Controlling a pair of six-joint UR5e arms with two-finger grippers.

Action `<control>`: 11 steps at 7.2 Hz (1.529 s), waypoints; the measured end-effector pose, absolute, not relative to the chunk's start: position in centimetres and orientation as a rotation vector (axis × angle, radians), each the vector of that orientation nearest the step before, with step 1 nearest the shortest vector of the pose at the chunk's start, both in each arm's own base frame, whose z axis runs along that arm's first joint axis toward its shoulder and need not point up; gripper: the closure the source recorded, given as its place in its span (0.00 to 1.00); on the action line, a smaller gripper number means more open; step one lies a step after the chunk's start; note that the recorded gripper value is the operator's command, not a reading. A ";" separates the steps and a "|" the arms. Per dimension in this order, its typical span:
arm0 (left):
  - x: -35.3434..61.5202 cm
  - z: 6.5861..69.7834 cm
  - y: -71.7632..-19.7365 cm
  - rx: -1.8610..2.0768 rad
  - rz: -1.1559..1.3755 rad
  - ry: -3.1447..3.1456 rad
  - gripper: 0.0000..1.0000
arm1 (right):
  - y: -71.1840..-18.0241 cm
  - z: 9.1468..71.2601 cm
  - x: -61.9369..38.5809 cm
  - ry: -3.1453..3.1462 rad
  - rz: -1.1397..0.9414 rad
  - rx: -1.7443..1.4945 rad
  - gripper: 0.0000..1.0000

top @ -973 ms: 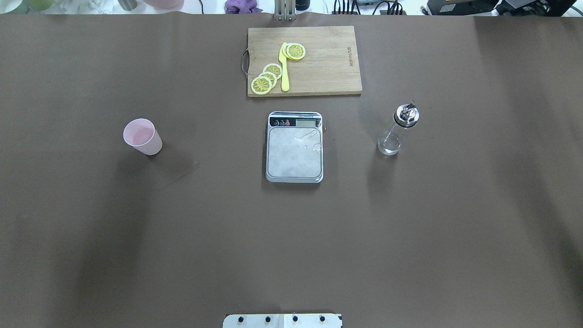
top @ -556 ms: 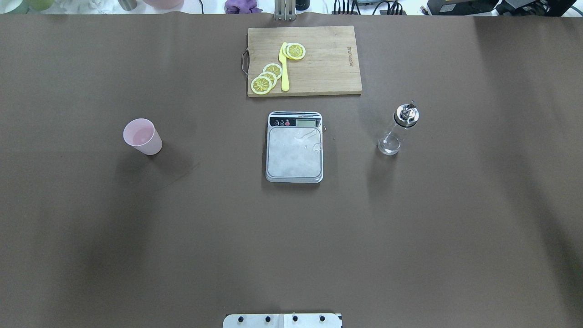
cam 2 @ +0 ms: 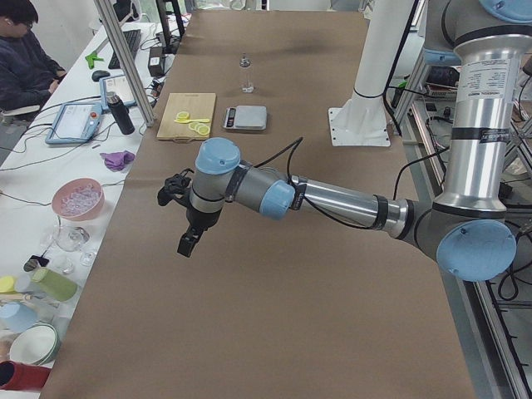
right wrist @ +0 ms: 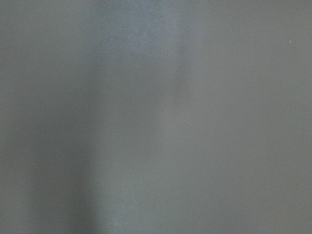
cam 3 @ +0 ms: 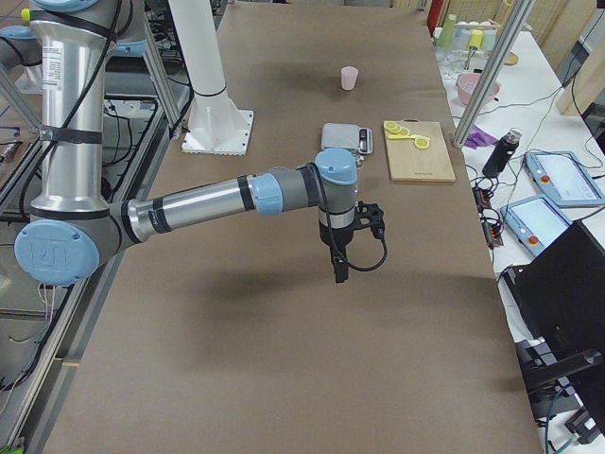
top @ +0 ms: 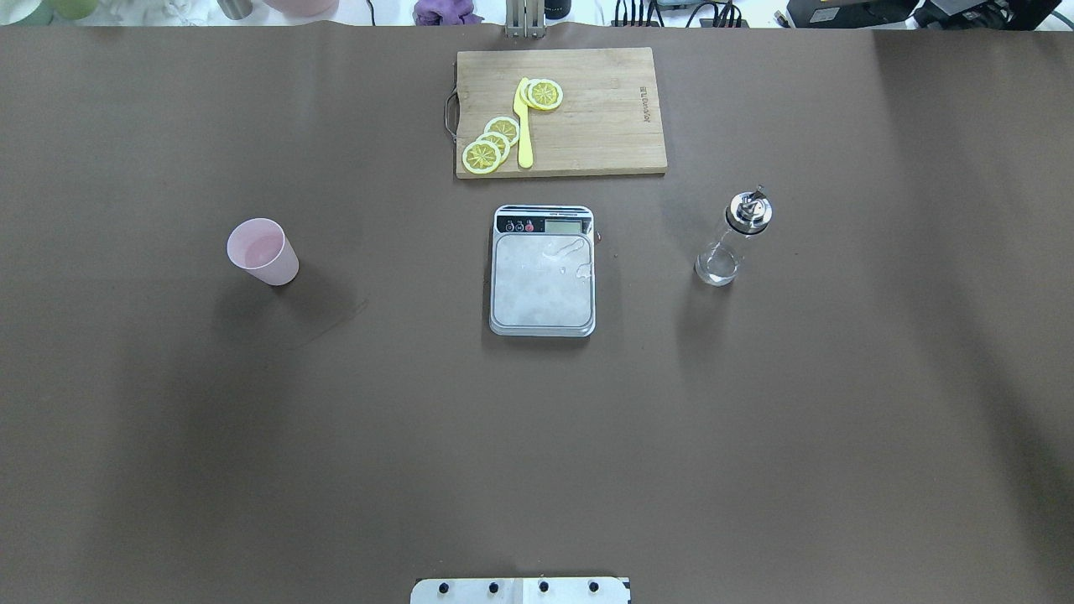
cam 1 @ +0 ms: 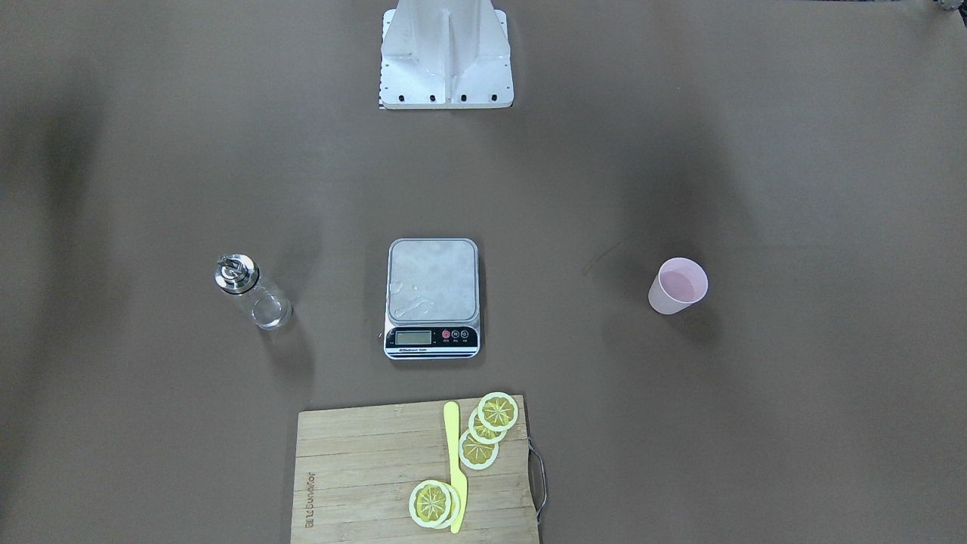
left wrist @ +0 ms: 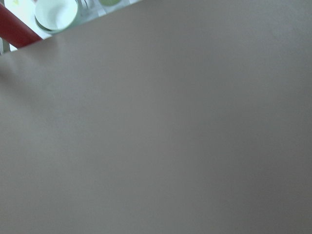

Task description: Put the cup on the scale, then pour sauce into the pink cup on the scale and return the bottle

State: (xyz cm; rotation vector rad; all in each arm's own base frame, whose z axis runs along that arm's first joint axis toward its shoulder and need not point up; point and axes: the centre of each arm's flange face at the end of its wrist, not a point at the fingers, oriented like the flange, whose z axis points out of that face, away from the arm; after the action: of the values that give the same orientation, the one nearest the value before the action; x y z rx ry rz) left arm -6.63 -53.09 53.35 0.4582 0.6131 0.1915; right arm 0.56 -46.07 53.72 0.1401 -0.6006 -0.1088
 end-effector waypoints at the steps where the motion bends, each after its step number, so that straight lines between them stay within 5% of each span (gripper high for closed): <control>1: -6.6 53.5 -53.8 0.473 0.197 0.612 0.00 | -46.0 53.7 0.6 -0.603 -0.107 0.140 0.00; 6: -3.5 47.4 -54.1 0.564 0.215 0.802 0.01 | -47.5 50.7 -0.9 -0.641 -0.103 0.216 0.00; 11: 16.3 41.2 -53.3 0.248 -0.052 1.003 0.08 | -47.2 47.5 -10.4 -0.761 0.037 0.188 0.00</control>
State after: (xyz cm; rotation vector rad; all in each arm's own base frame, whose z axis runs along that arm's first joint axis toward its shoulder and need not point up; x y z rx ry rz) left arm 16.34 -53.31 41.24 0.2484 1.0026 -0.0524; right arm -10.42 -47.22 47.47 0.1876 -0.7607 0.0371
